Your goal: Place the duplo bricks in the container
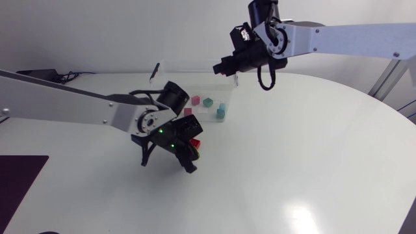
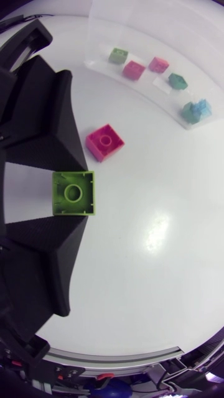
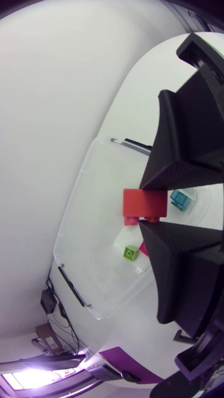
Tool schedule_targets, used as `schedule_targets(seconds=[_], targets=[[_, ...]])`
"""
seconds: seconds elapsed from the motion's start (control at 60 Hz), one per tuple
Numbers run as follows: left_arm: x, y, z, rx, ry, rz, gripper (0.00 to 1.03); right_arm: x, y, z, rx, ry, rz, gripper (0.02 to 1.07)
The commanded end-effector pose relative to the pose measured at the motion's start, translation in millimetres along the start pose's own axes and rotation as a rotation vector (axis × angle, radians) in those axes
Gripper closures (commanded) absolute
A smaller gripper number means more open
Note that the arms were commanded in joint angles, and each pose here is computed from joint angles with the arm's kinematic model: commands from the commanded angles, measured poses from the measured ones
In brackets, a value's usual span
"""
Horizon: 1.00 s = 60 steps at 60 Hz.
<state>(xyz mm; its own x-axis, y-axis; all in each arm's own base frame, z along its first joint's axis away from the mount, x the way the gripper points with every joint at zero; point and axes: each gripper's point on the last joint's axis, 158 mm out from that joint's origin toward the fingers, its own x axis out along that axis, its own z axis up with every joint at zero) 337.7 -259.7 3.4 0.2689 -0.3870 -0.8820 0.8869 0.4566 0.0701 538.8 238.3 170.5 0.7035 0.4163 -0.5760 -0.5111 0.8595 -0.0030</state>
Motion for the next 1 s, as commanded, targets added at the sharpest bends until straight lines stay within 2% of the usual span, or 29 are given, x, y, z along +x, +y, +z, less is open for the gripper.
schedule_targets(seconds=[0.0,0.083,0.233,0.35,0.383,0.617,0.75,0.817,0.983], targets=[[-26.1,6.9,-0.4,0.000,-0.025,0.028,0.73,15.7,0.4,2.8,0.017,0.000,-0.007,0.90],[-48.8,15.3,8.0,-0.005,-0.062,0.057,0.73,26.0,-2.6,3.9,0.017,0.012,-0.022,0.85],[-91.8,44.3,26.2,-0.021,-0.126,0.127,0.73,46.3,-4.1,-1.6,0.016,0.067,-0.038,0.54],[-124.5,76.2,44.9,-0.046,-0.195,0.198,0.73,48.4,-2.9,-1.0,0.016,0.085,-0.041,0.19],[-133.0,87.1,49.3,-0.056,-0.215,0.218,0.73,45.7,-1.4,0.5,0.014,0.085,-0.042,0.15],[-163.5,156.0,86.9,-0.142,-0.361,0.333,0.73,4.9,8.9,2.9,-0.009,0.076,-0.031,0.14],[-147.9,179.6,103.9,-0.167,-0.396,0.347,0.72,-26.3,22.0,-6.2,-0.035,0.080,-0.015,0.14],[-135.1,194.5,113.2,-0.187,-0.417,0.353,0.72,-47.7,34.8,-20.8,-0.061,0.094,0.008,0.14],[-114.2,224.9,119.0,-0.241,-0.428,0.361,0.72,-70.8,67.0,-66.3,-0.128,0.156,0.084,0.14]])
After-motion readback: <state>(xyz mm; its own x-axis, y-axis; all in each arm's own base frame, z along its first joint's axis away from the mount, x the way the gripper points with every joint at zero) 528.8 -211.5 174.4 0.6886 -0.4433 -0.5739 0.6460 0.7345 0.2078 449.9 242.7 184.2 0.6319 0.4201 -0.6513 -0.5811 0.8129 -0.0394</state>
